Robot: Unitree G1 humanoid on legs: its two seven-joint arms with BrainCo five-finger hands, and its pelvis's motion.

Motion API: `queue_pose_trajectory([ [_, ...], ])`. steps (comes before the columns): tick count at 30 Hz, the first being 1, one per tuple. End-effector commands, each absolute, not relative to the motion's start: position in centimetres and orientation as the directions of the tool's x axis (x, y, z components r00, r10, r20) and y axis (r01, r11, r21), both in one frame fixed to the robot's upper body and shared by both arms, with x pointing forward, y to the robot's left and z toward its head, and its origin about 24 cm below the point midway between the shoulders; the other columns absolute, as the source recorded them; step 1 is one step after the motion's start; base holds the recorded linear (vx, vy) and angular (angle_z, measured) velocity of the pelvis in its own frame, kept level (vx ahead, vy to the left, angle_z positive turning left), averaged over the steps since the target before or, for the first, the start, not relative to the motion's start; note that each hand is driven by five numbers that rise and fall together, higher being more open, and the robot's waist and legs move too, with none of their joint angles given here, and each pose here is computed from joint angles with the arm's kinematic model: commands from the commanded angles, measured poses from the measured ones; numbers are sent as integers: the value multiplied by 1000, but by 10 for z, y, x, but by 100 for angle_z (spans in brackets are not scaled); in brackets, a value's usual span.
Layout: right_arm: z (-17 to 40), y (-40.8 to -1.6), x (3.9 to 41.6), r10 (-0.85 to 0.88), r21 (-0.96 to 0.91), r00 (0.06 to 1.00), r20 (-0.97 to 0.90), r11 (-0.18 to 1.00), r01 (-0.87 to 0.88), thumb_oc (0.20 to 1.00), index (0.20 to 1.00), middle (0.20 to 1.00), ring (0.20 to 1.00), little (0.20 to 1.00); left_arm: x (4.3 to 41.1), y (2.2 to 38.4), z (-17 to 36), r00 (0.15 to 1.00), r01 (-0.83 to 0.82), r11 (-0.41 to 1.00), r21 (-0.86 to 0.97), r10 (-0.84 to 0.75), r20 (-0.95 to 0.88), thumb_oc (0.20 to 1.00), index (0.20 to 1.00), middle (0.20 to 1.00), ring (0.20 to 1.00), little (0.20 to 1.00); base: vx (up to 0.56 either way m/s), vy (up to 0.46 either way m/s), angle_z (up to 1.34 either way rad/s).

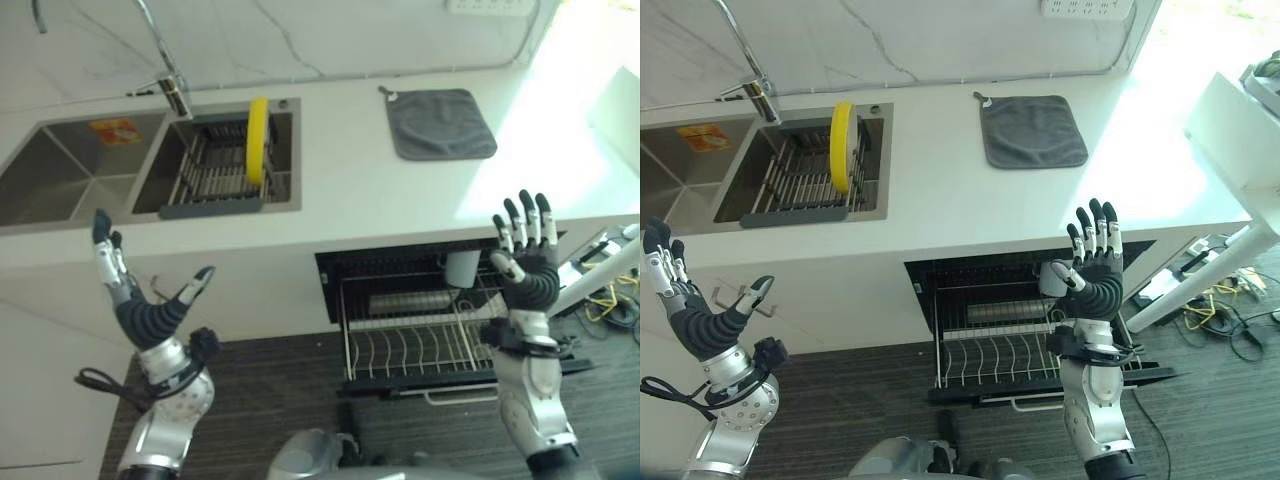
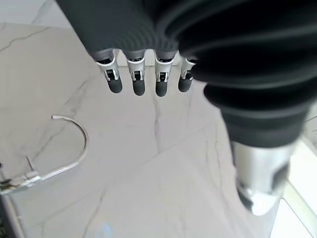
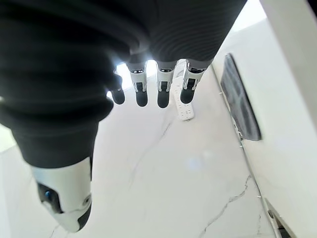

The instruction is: Place the dishes in the dishwasher.

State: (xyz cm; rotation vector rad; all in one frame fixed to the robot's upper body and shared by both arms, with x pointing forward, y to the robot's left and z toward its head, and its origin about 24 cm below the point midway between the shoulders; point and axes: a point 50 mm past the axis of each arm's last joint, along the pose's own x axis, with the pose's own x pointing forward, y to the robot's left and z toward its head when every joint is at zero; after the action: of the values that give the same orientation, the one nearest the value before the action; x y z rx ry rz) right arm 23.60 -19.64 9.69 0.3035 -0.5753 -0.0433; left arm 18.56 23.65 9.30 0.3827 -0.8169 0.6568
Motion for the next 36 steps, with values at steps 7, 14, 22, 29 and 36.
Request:
queue_pose_trajectory([
  [7, 136, -186, 231, -154, 290, 676, 720, 953, -92, 1000, 1000, 1000, 1000, 1000, 193, 234, 108, 478, -615, 782, 96, 274, 835, 1000, 1000, 1000, 1000, 1000, -76, 132, -13],
  [14, 142, -187, 229, -159, 253, 667, 727, 967, -45, 1000, 1000, 1000, 1000, 1000, 204, 228, 115, 548, -528, 839, 127, 223, 806, 1000, 1000, 1000, 1000, 1000, 37, 370, -6],
  [22, 126, -194, 225, -200, 320, 728, 655, 947, -28, 1000, 1000, 1000, 1000, 1000, 210, 210, 116, 635, -358, 908, 217, 66, 770, 1000, 1000, 1000, 1000, 1000, 115, 487, -30],
  [29, 123, -192, 228, -150, 289, 730, 667, 955, -68, 1000, 1000, 1000, 1000, 1000, 207, 209, 120, 602, -362, 914, 181, 81, 794, 1000, 1000, 1000, 1000, 1000, -59, 39, -80],
  [36, 126, -189, 233, -115, 265, 740, 663, 960, -87, 1000, 1000, 1000, 1000, 1000, 205, 203, 112, 619, -345, 919, 192, 69, 782, 1000, 1000, 1000, 1000, 1000, -49, -105, -1],
])
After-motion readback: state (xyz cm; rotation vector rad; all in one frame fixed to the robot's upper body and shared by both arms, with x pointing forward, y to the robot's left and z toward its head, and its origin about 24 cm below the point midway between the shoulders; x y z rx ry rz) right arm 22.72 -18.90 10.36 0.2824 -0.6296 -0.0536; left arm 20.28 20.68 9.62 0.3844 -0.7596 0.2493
